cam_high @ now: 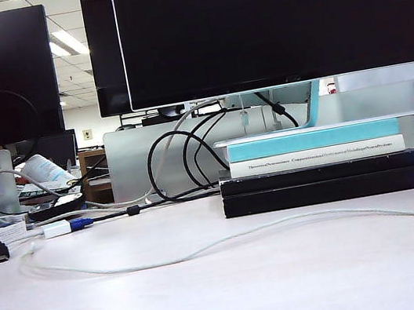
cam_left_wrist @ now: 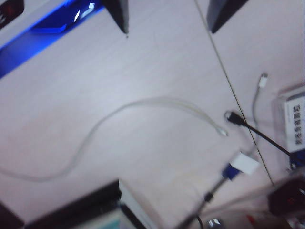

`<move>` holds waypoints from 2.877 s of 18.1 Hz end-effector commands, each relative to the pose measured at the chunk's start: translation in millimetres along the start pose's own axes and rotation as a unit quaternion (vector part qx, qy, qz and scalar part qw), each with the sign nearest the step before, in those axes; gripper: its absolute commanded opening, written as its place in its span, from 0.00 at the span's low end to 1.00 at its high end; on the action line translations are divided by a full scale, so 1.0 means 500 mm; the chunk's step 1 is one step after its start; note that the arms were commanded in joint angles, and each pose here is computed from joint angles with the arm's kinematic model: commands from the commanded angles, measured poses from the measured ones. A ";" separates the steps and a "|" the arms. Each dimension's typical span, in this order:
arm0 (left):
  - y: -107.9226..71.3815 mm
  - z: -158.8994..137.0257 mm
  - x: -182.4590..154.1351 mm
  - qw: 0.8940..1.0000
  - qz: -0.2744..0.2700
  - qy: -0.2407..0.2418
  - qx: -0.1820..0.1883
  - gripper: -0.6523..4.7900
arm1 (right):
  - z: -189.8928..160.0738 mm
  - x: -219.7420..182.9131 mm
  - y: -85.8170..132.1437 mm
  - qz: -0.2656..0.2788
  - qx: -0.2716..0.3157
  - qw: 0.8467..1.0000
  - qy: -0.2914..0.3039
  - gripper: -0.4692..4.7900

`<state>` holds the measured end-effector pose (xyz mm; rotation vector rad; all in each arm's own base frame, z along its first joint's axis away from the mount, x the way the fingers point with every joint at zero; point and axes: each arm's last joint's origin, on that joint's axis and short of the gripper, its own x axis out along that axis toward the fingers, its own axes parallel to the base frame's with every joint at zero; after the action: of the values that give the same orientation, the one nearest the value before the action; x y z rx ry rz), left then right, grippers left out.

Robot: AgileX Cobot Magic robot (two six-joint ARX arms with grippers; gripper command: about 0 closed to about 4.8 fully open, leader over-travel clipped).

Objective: Unfold the white charging cable into a straight cable.

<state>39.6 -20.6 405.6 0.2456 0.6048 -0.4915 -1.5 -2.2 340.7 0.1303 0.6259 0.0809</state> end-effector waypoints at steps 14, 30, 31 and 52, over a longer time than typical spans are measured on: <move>-0.014 -0.148 0.153 0.927 0.041 -0.373 -0.008 0.50 | -0.019 0.130 0.012 0.152 -0.026 0.879 -0.451 0.23; -0.015 -0.264 0.296 0.929 0.101 -0.356 0.014 0.11 | -0.103 0.288 -0.002 0.093 -0.030 0.916 -0.389 0.08; -0.011 -0.265 0.298 0.929 0.112 -0.352 0.011 0.11 | -0.109 0.296 -0.003 0.091 -0.027 0.919 -0.384 0.08; 0.044 -0.361 0.372 0.952 0.181 -0.231 -0.085 0.11 | -0.179 0.371 -0.018 0.035 -0.025 0.960 -0.276 0.08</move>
<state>96.7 -5.4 154.2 0.0705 0.1087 -0.1307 95.7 18.7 161.7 0.1216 0.0575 0.1259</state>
